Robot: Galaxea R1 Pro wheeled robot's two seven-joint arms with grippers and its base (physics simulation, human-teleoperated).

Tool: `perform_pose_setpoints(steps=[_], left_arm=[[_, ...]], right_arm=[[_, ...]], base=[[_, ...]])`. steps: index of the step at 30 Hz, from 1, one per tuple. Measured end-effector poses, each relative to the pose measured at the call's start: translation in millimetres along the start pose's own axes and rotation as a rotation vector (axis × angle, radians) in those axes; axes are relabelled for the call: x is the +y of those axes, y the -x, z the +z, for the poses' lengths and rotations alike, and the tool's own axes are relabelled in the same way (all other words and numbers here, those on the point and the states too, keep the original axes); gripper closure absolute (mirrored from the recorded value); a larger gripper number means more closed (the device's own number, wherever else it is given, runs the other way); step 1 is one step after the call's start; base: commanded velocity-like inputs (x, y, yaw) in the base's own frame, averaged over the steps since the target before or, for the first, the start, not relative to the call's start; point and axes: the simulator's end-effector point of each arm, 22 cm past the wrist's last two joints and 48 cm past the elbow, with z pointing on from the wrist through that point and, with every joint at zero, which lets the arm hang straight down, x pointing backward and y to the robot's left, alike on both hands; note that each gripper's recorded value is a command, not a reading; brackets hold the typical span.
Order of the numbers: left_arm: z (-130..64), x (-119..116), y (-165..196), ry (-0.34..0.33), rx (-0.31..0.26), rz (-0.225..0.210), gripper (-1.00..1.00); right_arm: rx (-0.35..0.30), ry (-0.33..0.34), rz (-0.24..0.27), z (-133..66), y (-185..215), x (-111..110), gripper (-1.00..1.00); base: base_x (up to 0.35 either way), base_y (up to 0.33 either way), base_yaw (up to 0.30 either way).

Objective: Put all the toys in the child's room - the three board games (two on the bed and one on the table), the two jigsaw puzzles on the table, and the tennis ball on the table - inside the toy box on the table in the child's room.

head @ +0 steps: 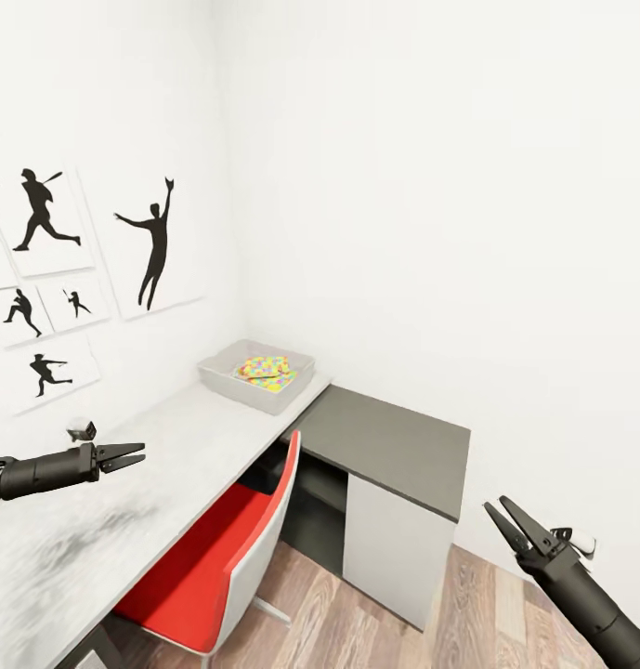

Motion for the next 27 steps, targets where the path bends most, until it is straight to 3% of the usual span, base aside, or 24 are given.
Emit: perform_pose_setpoints(steps=[11, 27], left_arm=[[-1.6, -4.7, 1.9, -0.002, -0.003, 0.009, -1.00], [-4.0, -12.0, 5.0, -0.007, -0.008, 0.022, -1.00]], right_arm=[[-0.005, 0.002, 0.002, -1.0, 1.5, 0.7, -1.00], [-0.032, -0.004, -0.005, -7.5, 11.6, -0.3, -1.00]], base=[[-0.127, 0.013, -0.255], [-0.011, 0.000, -0.255]])
